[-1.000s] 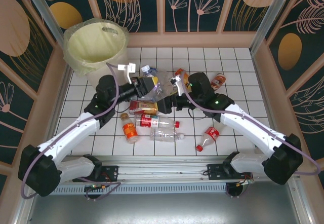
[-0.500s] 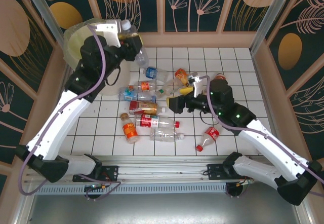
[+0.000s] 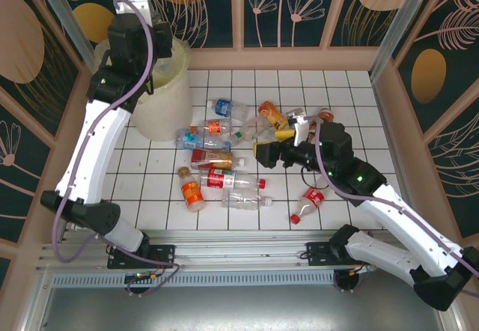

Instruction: Put the plastic bottles in the bin

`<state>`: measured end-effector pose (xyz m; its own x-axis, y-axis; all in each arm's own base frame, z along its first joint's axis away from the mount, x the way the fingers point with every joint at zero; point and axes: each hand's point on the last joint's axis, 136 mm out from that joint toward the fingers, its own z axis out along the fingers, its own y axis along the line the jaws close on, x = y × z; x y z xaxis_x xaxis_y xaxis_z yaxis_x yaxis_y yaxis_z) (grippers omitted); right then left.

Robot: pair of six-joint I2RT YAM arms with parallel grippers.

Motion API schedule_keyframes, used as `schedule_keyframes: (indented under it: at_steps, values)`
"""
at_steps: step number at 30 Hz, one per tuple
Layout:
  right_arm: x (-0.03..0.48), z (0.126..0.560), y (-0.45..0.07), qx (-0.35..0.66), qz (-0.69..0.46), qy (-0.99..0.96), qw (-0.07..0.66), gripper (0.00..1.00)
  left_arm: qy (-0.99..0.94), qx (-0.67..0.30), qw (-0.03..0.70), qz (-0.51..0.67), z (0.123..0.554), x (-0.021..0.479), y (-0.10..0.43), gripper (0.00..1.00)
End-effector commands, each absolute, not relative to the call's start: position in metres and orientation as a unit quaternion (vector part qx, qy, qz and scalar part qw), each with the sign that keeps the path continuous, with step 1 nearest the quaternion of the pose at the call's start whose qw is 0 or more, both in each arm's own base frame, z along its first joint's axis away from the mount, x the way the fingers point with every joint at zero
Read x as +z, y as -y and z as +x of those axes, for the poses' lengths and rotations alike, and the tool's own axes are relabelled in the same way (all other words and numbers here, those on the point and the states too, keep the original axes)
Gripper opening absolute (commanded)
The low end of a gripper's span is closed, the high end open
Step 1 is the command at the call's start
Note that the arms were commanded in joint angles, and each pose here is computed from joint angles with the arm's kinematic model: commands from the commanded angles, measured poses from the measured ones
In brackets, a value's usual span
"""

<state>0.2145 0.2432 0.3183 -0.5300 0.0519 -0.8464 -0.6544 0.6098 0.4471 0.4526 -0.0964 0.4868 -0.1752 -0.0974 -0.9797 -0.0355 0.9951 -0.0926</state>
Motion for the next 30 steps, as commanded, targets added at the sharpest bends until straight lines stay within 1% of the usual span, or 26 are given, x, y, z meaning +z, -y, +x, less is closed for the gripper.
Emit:
schedule_keyframes:
  at_steps: [1,7,15,21,30]
  values:
    - [0.318,0.213,-0.238,0.392,-0.188,-0.780,0.450,0.99,-0.786,0.039,0.615,-0.042,0.471,0.470,0.073,0.44]
    - [0.313,0.213,-0.237,0.385,-0.187,-0.786,0.446,0.99,-0.820,0.051,0.569,-0.043,0.518,0.431,0.055,0.44]
    - [0.305,0.212,-0.232,0.381,-0.178,-0.792,0.443,0.99,-0.863,0.049,0.500,-0.056,0.550,0.363,0.038,0.44]
    - [0.294,0.212,-0.229,0.375,-0.167,-0.801,0.436,0.99,-0.893,0.035,0.444,-0.065,0.561,0.311,0.029,0.44]
    - [0.286,0.213,-0.229,0.370,-0.164,-0.806,0.432,0.99,-0.926,0.018,0.374,-0.051,0.564,0.248,0.035,0.46]
